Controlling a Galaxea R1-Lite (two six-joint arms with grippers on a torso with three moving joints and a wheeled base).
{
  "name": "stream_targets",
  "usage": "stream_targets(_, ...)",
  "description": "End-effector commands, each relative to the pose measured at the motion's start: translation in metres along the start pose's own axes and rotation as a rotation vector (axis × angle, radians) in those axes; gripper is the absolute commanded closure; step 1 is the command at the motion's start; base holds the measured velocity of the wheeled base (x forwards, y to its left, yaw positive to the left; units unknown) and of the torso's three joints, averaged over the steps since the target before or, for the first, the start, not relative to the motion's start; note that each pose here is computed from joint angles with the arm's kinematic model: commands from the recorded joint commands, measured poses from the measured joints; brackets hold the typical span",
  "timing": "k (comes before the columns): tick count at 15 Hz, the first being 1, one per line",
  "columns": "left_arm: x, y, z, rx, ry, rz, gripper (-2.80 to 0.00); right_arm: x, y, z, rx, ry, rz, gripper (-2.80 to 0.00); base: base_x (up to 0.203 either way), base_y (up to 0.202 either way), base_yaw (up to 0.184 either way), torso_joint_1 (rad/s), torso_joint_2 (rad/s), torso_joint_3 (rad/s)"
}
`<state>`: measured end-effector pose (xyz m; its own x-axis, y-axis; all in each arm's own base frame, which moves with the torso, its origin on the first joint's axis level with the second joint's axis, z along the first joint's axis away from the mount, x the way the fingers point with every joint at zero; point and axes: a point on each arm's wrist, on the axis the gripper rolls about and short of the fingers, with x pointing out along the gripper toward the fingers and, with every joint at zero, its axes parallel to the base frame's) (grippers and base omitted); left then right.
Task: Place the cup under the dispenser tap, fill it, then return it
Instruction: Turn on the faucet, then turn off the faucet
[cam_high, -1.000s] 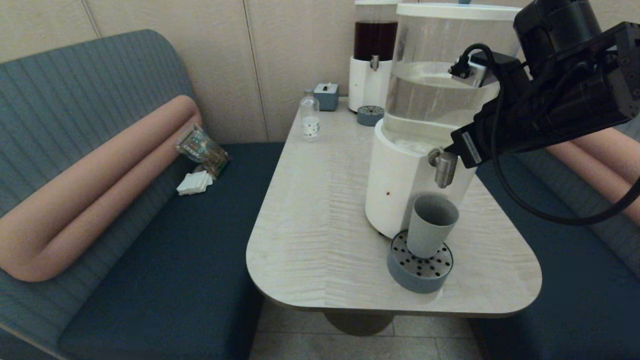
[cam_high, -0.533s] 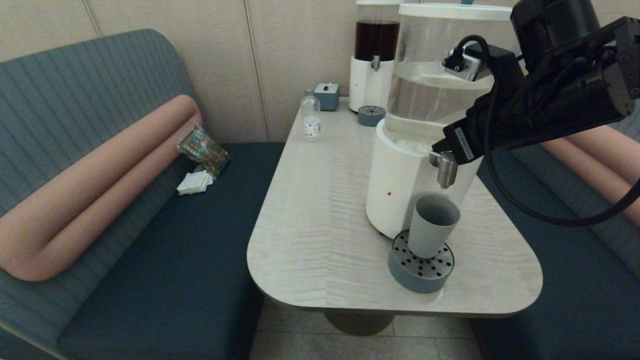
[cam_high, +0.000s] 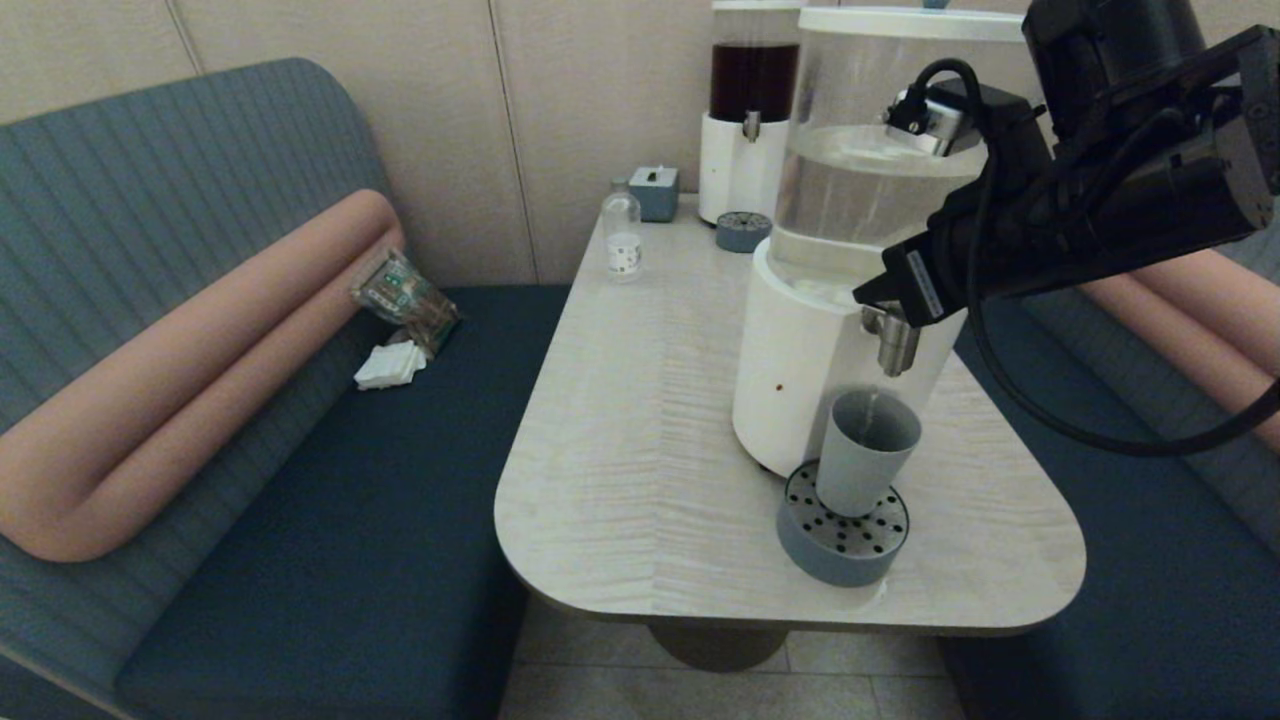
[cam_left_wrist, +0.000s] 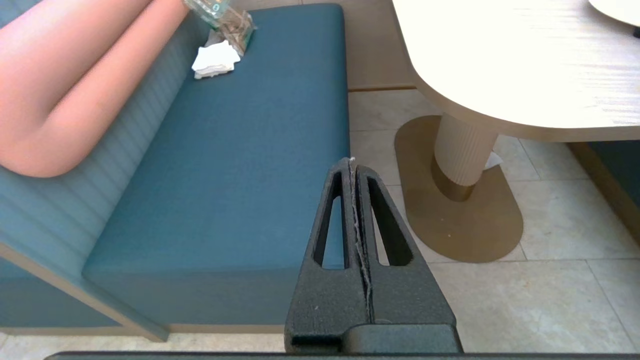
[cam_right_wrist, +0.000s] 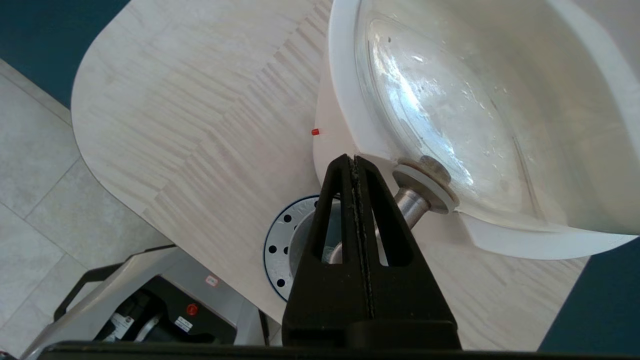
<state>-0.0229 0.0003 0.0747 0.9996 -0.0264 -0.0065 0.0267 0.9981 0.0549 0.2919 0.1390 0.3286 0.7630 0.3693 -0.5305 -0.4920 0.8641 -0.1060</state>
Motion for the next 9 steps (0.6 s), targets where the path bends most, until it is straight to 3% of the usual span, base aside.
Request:
stream_targets(1,0.0,0.0,0.0,0.0,-0.002,0.0,0.0,-0.015,-0.004,0.003,0.002,-0.046,-0.017,0.0,0.0,0.0,0.0,0.0,0.0,0.0)
stream_targets(9,0.0,0.0,0.0,0.0,-0.002,0.0,0.0,-0.08,-0.01,-0.002,0.02,-0.138,-0.099,0.0,0.0,0.0,0.0,0.0,0.0,0.0)
